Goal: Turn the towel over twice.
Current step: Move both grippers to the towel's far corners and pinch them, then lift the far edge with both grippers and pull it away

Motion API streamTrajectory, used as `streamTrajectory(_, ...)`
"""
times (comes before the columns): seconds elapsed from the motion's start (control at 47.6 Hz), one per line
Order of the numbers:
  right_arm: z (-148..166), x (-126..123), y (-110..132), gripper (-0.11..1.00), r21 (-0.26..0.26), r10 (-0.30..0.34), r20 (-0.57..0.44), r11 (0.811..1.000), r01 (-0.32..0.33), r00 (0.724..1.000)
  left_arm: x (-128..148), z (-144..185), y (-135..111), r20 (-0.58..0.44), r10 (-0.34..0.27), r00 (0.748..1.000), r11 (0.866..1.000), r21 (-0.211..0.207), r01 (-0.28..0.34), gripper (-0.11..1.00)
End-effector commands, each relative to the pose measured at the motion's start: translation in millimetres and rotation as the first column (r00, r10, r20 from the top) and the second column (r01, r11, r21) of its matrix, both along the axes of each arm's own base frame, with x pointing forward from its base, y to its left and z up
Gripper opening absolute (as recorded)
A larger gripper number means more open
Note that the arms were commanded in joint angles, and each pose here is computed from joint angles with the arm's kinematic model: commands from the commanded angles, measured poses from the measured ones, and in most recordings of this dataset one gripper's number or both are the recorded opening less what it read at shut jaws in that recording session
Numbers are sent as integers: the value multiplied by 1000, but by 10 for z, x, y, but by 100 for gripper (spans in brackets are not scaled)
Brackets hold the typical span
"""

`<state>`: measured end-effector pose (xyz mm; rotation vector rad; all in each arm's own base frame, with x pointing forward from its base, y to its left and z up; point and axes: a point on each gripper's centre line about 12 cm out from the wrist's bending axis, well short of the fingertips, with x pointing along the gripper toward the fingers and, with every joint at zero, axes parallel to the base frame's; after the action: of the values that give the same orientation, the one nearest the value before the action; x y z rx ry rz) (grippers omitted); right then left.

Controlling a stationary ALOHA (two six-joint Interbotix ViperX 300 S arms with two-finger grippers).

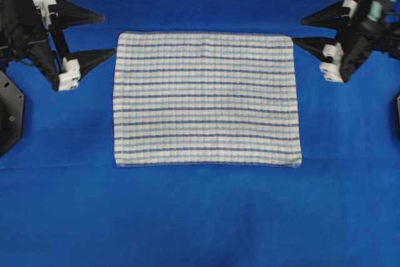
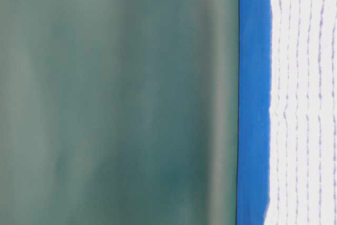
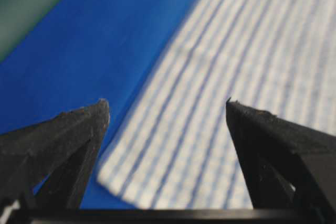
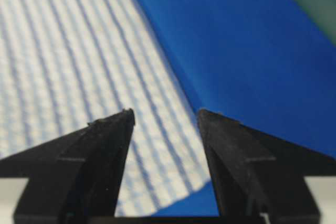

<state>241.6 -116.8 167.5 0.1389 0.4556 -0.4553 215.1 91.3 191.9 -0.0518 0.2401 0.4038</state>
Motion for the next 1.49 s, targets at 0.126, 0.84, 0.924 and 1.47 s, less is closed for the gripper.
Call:
streamTrajectory(0.126,-249,119,-268,58,31,-66,-63,997,68,996,30,-284,236,-62,82,995,996,-20,-83,90)
streamTrajectory(0.84,-878,147,-532,46,98,-116,-225,985,141,967,192,-1119,632,-284,159,946,974,-113,-198,62)
streamTrajectory(0.924,-893,132,-521,27,100,-112,-236,985,139,965,180,-1146,628,-306,156,939,972,-123,-202,37)
streamTrajectory(1.47,-799,150,-538,5,98,-119,-218,985,143,969,203,-1047,644,-286,161,944,972,-117,-201,4)
